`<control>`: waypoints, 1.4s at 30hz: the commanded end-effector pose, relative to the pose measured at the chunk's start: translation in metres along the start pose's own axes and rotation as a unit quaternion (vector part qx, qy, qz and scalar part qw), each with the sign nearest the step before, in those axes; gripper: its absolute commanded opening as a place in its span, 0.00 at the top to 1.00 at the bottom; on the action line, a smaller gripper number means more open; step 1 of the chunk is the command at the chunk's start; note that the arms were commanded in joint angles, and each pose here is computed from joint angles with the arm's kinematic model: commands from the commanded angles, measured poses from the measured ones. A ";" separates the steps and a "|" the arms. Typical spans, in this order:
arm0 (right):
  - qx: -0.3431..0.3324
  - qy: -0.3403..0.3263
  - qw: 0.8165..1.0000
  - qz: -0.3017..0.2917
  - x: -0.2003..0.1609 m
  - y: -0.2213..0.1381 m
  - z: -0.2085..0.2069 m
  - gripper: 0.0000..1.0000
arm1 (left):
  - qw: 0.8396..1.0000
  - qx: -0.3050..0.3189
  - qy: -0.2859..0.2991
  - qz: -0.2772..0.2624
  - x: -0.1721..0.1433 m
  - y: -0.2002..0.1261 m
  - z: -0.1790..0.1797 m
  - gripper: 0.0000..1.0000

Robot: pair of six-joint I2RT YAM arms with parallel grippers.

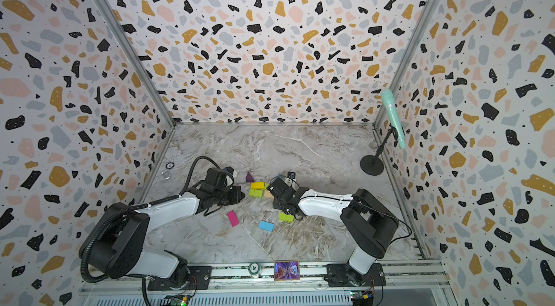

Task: Assemble a carrot with building blocks
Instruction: Assemble the building block at the center of the board.

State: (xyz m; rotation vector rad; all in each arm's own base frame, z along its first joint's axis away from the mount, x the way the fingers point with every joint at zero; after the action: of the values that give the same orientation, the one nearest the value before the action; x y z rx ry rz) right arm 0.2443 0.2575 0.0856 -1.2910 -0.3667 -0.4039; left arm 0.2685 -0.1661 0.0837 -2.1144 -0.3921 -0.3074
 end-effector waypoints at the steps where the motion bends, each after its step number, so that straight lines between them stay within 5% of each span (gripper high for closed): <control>1: 0.042 -0.002 0.999 -0.028 0.018 0.000 0.011 0.99 | 1.000 0.005 0.002 0.020 -0.011 0.008 0.000 1.00; 25: 0.063 -0.014 0.998 -0.002 0.026 0.036 0.026 1.00 | 0.999 0.003 0.001 0.043 -0.011 0.038 -0.017 1.00; 42: 0.061 0.013 0.998 -0.021 0.033 0.006 0.013 1.00 | 0.999 0.001 0.009 0.040 -0.007 0.043 -0.023 1.00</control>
State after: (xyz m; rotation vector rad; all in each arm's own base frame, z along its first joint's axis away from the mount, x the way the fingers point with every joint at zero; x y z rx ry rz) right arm 0.2779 0.2767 0.0817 -1.1665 -0.3898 -0.3910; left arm 0.2720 -0.2050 0.0588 -2.1259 -0.2910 -0.2655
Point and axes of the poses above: each gripper's point midway between its finger pads, its own y axis out along the fingers, its own z axis along the line the jaws close on, x = y × z, the point moved 5 cm from there along -y, back along the fingers, and after that the axes turned 4 degrees about -y, right-handed, at the moved point
